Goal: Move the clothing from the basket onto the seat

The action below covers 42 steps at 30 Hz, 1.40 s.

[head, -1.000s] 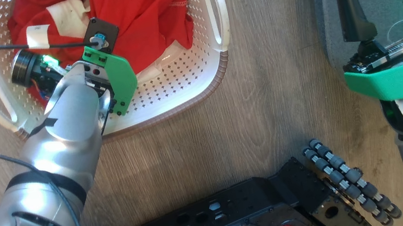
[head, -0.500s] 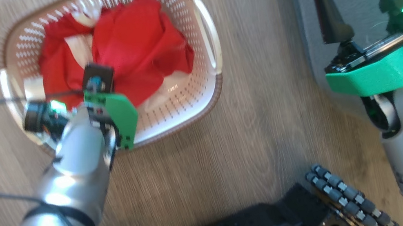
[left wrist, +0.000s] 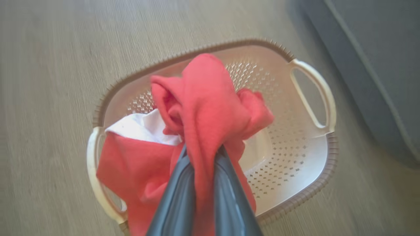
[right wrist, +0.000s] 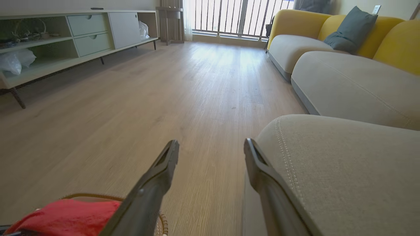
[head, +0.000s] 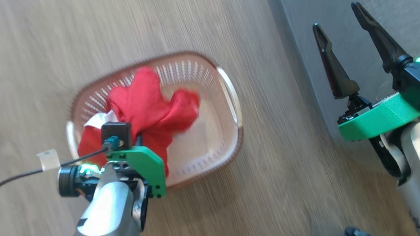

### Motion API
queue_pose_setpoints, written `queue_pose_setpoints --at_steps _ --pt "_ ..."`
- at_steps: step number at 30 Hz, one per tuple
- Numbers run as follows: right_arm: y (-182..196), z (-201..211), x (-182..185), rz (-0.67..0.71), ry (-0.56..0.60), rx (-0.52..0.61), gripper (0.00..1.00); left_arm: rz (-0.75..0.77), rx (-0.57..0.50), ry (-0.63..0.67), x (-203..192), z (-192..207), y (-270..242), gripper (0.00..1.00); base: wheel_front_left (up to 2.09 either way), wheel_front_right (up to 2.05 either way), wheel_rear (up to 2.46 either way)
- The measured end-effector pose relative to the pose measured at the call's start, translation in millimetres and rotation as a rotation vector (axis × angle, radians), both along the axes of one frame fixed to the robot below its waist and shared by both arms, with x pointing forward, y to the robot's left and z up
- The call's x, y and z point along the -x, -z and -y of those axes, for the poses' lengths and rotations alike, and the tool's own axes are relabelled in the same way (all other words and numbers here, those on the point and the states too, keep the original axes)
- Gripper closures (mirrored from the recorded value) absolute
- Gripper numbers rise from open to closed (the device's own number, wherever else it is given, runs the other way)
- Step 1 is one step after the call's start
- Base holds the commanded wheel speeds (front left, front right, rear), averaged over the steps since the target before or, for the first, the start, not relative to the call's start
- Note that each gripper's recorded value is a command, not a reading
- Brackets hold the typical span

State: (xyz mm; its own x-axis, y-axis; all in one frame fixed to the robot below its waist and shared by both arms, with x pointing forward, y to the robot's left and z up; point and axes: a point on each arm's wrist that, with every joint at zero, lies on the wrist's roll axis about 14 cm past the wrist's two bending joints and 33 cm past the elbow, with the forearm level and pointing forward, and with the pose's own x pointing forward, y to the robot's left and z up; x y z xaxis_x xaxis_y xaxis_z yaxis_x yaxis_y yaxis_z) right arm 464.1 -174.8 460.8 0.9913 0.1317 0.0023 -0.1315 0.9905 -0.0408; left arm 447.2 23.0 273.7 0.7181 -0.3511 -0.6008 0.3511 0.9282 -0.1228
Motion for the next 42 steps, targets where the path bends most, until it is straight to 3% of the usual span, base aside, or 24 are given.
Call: queue_pose_setpoints --at_steps 6,24,42 --pt "-29.6 -7.4 20.0 0.057 -0.015 -0.010 0.00 0.176 0.076 -0.028 -7.3 1.0 -67.3 1.00 0.00 0.00 0.00" --pt "-66.2 -25.1 71.4 0.129 -0.045 -0.057 0.00 0.519 0.142 -0.110 25.8 -33.3 -184.1 1.00 0.00 0.00 0.00" --pt "-93.7 -36.0 97.1 0.208 -0.070 -0.115 0.00 0.954 0.362 -0.149 49.7 -42.6 -341.4 1.00 0.00 0.00 0.00"
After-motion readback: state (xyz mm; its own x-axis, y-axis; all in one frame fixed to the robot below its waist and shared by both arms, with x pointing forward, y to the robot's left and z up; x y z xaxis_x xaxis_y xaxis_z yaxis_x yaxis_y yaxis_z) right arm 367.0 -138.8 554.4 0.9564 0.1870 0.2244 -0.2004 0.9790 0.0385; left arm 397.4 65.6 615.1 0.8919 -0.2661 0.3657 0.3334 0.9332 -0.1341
